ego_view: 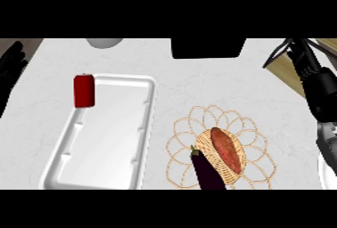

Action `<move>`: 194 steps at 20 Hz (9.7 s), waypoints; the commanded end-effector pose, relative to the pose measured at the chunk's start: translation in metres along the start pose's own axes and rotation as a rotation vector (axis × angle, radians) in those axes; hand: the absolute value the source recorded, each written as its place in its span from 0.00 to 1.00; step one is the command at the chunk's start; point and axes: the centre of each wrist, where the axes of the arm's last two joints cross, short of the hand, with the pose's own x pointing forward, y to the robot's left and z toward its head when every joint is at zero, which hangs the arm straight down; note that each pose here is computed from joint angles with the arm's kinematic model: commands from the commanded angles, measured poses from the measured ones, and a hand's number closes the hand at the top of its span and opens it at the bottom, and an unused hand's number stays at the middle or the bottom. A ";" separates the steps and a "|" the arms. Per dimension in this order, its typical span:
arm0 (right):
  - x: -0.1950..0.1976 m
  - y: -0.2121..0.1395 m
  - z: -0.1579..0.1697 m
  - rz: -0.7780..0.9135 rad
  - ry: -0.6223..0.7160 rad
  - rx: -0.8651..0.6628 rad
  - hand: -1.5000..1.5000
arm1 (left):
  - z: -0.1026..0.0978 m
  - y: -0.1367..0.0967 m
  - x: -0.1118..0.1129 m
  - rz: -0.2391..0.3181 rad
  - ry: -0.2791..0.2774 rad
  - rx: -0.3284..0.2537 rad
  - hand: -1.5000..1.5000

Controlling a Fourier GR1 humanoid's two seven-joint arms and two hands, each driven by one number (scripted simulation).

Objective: Pick the sweet potato from the placemat and place it in the tiered shelf

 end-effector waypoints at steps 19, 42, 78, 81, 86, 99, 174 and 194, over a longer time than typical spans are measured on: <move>0.003 0.187 0.129 0.319 0.129 -0.104 0.00 | 0.080 -0.032 -0.111 0.266 0.298 -0.027 0.50; 0.071 0.181 0.092 1.212 0.539 0.428 0.00 | 0.070 -0.047 -0.115 0.285 0.288 -0.046 0.50; -0.038 0.177 0.071 1.196 0.587 0.497 1.00 | 0.069 -0.050 -0.117 0.277 0.273 -0.053 0.50; -0.031 0.154 0.061 1.233 0.550 0.511 1.00 | 0.072 -0.067 -0.106 0.277 0.275 -0.044 0.50; -0.024 0.154 0.063 1.262 0.481 0.412 1.00 | 0.098 -0.051 -0.130 0.303 0.274 -0.047 0.50; 0.012 0.061 -0.046 0.946 0.720 -0.198 1.00 | 0.080 -0.041 -0.115 0.281 0.276 -0.083 0.50; 0.067 -0.194 -0.095 0.829 0.700 -0.885 0.00 | 0.063 -0.055 -0.110 0.274 0.279 -0.053 0.50; 0.175 -0.231 -0.022 0.273 0.388 -1.075 0.00 | 0.089 -0.047 -0.122 0.277 0.297 -0.038 0.50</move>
